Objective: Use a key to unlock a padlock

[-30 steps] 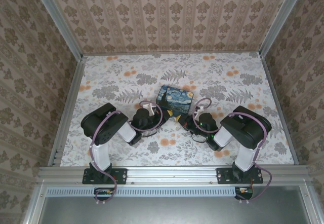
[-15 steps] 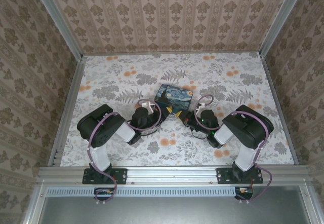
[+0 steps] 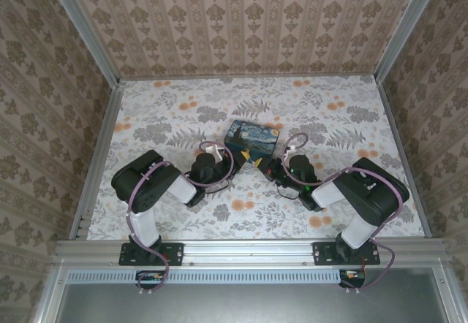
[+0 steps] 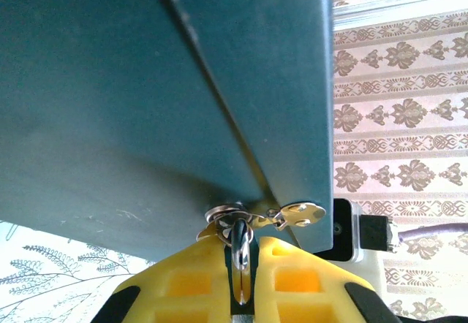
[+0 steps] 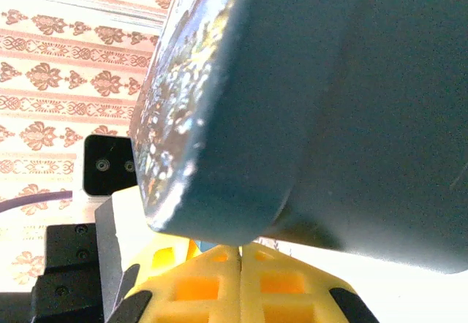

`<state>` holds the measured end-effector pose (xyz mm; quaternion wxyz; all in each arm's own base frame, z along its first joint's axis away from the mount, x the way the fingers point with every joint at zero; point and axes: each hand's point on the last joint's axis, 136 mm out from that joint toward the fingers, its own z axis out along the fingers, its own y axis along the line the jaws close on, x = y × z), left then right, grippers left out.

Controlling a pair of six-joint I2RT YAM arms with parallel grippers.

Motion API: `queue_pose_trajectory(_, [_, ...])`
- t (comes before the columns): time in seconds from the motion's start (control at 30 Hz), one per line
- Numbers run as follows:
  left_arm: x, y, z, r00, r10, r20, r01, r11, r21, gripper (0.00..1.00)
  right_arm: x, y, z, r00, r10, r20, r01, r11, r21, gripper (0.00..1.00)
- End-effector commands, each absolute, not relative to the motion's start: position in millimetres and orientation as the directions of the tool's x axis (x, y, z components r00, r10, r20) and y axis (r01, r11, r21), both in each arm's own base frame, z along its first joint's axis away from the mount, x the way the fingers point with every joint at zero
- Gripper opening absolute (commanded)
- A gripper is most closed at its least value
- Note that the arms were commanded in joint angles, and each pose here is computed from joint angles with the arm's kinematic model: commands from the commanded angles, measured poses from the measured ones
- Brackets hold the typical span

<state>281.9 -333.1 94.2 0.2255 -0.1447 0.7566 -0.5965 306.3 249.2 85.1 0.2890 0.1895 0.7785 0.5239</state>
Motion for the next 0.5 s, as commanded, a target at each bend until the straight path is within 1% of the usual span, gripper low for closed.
queue_pose_trajectory(0.0, [253, -364, 118, -0.921, -0.352, -0.166, 0.116, 0.159, -0.980, 0.00, 314, 255, 111, -0.724, 0.603, -0.334, -0.112, 0.375, 0.920, 0.00])
queue_pose_trajectory(0.07, [253, -364, 116, -0.921, -0.352, -0.165, 0.114, 0.161, -0.980, 0.00, 317, 256, 116, -0.721, 0.625, -0.298, -0.101, 0.331, 0.938, 0.00])
queue_pose_trajectory(0.17, [252, -364, 114, -0.922, -0.351, -0.161, 0.108, 0.166, -0.980, 0.00, 322, 260, 121, -0.725, 0.659, -0.200, -0.058, 0.232, 0.971, 0.00])
queue_pose_trajectory(0.23, [252, -364, 114, -0.922, -0.352, -0.162, 0.109, 0.165, -0.980, 0.00, 325, 265, 127, -0.731, 0.672, -0.120, -0.028, 0.146, 0.989, 0.00])
queue_pose_trajectory(0.27, [251, -364, 114, -0.922, -0.351, -0.162, 0.109, 0.165, -0.980, 0.00, 326, 268, 128, -0.740, 0.665, -0.098, -0.017, 0.128, 0.992, 0.00])
queue_pose_trajectory(0.37, [251, -363, 113, -0.922, -0.353, -0.159, 0.105, 0.168, -0.980, 0.00, 328, 273, 139, -0.750, 0.655, -0.094, -0.033, 0.105, 0.994, 0.00])
queue_pose_trajectory(0.47, [251, -364, 113, -0.923, -0.352, -0.158, 0.104, 0.167, -0.980, 0.00, 328, 271, 141, -0.749, 0.647, -0.140, -0.053, 0.152, 0.987, 0.00])
